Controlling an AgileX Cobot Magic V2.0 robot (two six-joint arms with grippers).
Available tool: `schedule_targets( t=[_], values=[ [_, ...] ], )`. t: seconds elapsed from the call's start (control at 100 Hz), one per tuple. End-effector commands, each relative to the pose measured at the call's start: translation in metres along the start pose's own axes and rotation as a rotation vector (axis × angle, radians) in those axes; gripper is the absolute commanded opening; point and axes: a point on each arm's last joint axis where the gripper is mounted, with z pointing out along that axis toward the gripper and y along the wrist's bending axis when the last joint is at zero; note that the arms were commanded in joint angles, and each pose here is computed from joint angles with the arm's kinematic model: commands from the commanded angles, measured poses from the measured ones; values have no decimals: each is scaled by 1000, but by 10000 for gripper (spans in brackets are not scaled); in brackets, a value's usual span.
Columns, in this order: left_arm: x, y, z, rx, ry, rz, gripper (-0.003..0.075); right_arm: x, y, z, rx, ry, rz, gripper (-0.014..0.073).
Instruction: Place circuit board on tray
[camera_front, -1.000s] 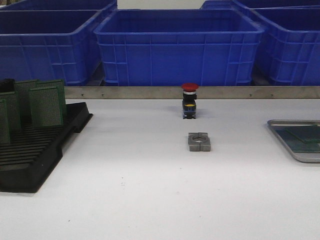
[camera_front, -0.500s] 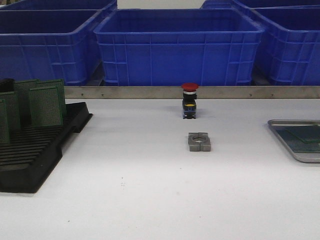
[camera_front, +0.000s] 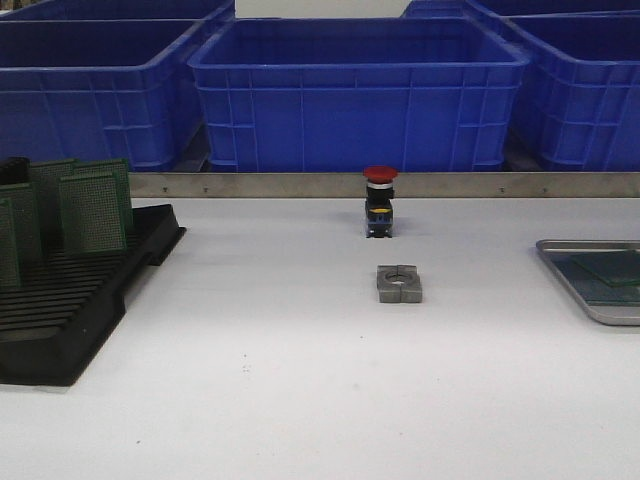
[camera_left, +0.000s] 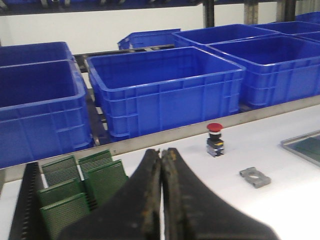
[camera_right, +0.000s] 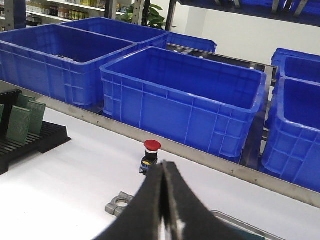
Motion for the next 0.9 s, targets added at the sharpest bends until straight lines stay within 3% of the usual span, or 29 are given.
schedule_targets(
  t=[0.0,0.25,0.43,0.46,0.89],
  values=[
    [-8,9,0,-104,-71,-5,-20,-11,-4,0,35,-38,5,-62],
    [34,20,1,-273,28,-173,-20,-11,-4,0,35,-38,5,-62],
    [68,22,-4,-344,8,-142,-20,-11,-4,0,35,-38,5,-62],
    [71,22,-5,-346,64,-144,-20,-11,-4,0,35,-38,5,-62],
    [75,22,-5,-349,102,-120,-20,-10,-3,0,25,-32,5,-62]
  ],
)
